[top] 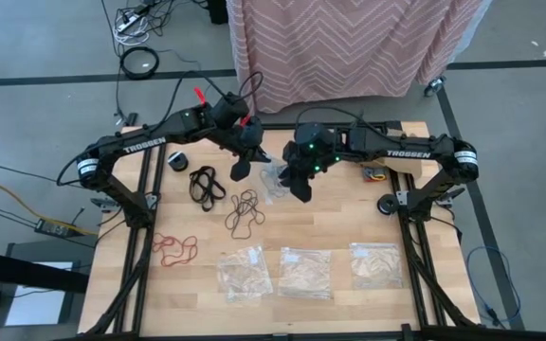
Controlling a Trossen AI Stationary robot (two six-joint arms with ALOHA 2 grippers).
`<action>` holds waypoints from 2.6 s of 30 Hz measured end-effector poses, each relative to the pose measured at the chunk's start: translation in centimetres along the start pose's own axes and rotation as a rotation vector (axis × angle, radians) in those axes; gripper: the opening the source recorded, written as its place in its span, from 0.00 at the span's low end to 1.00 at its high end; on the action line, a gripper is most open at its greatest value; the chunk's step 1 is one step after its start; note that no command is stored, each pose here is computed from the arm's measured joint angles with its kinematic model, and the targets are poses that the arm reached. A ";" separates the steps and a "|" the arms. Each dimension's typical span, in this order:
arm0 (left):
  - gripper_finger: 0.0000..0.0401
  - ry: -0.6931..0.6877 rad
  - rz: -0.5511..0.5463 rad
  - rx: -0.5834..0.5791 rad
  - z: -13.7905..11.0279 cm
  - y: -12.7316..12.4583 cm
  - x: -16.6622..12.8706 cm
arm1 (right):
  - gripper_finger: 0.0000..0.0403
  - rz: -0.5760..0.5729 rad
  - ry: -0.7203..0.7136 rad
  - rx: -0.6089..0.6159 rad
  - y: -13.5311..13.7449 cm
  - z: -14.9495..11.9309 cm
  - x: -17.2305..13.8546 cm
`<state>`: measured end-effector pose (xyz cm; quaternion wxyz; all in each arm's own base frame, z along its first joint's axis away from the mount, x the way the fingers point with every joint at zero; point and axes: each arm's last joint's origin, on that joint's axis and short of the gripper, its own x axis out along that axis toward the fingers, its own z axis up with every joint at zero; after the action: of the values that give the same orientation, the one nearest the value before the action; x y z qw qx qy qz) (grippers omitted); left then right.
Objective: Sort rubber bands
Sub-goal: Put the blue rubber band into the top transparent zip bag
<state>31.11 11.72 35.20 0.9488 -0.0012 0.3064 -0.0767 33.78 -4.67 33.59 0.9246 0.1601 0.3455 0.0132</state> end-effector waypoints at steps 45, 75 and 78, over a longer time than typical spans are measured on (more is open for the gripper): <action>0.00 0.034 -0.100 -0.049 -0.6 0.0 3.8 | 0.50 0.020 0.029 0.107 -1.5 0.0 0.4; 0.00 0.049 -0.084 -0.055 -0.8 0.2 3.7 | 0.49 0.103 -0.020 0.099 0.2 0.2 -2.8; 0.00 0.049 -0.084 -0.057 -0.8 0.2 3.6 | 0.49 0.059 -0.033 0.102 0.2 0.2 -3.4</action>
<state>33.61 11.41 32.45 0.9365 -0.0392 0.3313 -0.1076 31.38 -5.01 35.92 0.9200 0.2172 0.3255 0.0204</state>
